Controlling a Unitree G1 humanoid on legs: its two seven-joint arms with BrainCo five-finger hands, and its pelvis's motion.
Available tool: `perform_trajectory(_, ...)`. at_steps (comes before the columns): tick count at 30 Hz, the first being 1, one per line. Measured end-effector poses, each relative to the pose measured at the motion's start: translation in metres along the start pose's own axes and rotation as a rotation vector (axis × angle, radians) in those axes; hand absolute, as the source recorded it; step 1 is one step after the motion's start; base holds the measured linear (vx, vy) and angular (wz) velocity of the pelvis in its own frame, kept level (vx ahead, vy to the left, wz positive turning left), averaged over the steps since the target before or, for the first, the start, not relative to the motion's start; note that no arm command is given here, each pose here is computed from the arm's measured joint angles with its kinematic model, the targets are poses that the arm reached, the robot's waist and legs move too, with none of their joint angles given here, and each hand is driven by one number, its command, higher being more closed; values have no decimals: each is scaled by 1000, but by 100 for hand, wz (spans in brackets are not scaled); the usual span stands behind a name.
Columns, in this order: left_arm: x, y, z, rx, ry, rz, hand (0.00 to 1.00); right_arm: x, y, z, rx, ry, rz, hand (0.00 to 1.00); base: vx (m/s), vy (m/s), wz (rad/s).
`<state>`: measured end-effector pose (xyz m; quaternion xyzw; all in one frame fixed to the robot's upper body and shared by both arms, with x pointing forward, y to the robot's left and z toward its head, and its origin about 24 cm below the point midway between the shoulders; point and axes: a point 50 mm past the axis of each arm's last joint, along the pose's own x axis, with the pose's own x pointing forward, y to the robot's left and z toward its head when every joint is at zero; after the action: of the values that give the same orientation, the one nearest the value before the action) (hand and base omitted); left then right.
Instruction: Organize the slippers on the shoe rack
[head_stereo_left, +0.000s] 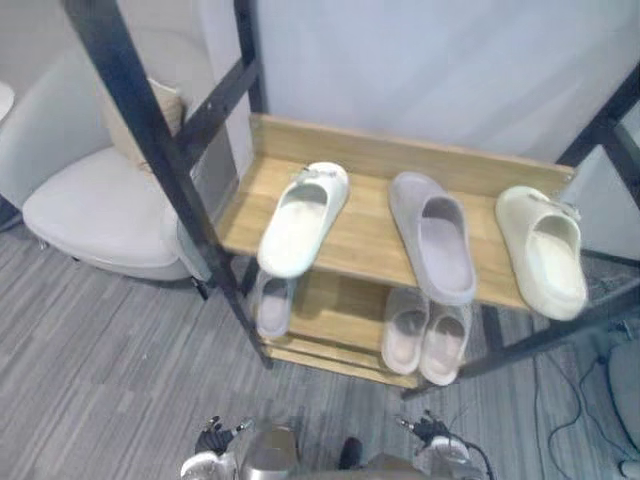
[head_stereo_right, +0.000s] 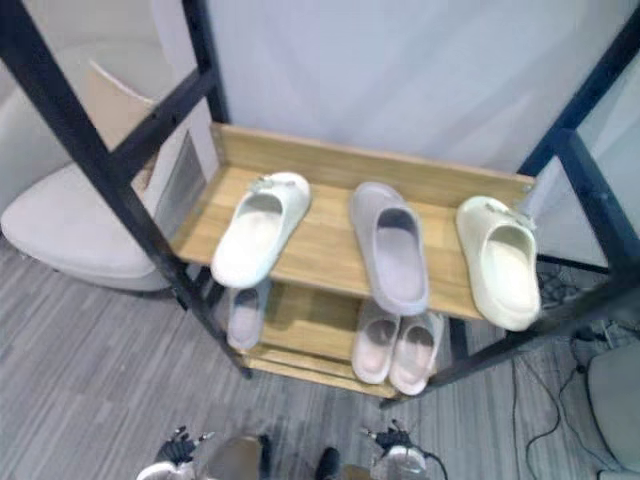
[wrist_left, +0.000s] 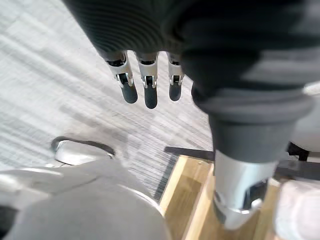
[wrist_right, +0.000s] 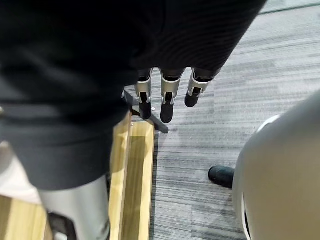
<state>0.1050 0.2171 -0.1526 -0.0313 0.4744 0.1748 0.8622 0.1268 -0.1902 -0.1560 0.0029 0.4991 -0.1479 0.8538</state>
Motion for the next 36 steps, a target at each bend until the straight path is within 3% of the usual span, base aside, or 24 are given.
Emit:
perform_trajectory(25,-5,11,-25,60,94,11,0,-5,-12,-21,22,40,-29,0,-21,36,-8)
perform_trajectory(32,-7,12,-28,103,101,5,0,-14,-21,31,55,-243,-57,0,25,66,-23)
perform_trajectory(36,-8,14,-32,117,111,10,0,-39,-25,65,73,-478,-54,0,34,26,-22)
